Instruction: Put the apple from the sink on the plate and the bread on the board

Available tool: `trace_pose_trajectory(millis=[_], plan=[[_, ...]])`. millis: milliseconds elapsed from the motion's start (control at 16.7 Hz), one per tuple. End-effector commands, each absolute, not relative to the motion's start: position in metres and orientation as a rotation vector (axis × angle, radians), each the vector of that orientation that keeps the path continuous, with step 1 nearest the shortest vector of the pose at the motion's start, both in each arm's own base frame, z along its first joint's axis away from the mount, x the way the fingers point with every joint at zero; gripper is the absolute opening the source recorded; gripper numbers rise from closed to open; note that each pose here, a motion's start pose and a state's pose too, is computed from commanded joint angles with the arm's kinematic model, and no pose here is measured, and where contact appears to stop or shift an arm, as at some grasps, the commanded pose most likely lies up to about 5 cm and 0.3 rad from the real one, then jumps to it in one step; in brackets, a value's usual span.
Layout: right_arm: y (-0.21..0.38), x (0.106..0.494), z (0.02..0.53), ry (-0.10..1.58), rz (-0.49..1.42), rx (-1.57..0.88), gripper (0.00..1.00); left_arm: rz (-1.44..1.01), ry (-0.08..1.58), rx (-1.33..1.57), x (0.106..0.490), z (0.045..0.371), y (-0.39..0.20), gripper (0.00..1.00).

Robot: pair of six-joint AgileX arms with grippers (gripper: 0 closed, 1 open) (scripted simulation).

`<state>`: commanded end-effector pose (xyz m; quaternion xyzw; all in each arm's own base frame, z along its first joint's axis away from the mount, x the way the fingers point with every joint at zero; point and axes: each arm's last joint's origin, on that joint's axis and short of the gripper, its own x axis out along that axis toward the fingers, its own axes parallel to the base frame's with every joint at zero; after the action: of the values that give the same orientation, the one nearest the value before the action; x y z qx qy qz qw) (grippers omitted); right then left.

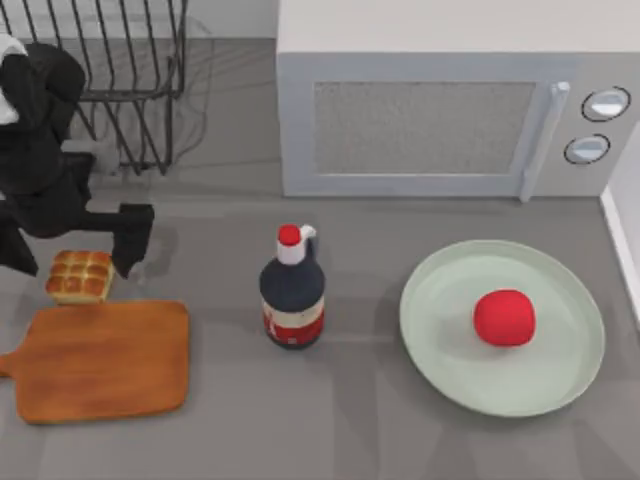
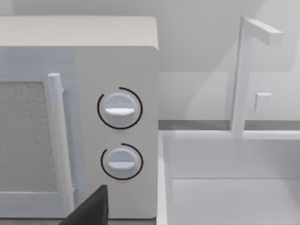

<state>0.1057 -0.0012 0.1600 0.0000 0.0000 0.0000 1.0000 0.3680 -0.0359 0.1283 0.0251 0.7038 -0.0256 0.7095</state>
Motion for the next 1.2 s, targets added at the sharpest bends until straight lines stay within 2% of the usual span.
trace_pose_trajectory(millis=[180,420,1200], plan=[[-0.001,0.106,0.16,0.0,0.0,0.0,1.0,-0.057,1.569,0.056,0.366,0.104,-0.036,1.0],[-0.001,0.106,0.16,0.0,0.0,0.0,1.0,-0.057,1.571,0.056,0.366,0.102,-0.036,1.0],[-0.001,0.106,0.16,0.0,0.0,0.0,1.0,-0.057,1.571,0.056,0.366,0.102,-0.036,0.02]])
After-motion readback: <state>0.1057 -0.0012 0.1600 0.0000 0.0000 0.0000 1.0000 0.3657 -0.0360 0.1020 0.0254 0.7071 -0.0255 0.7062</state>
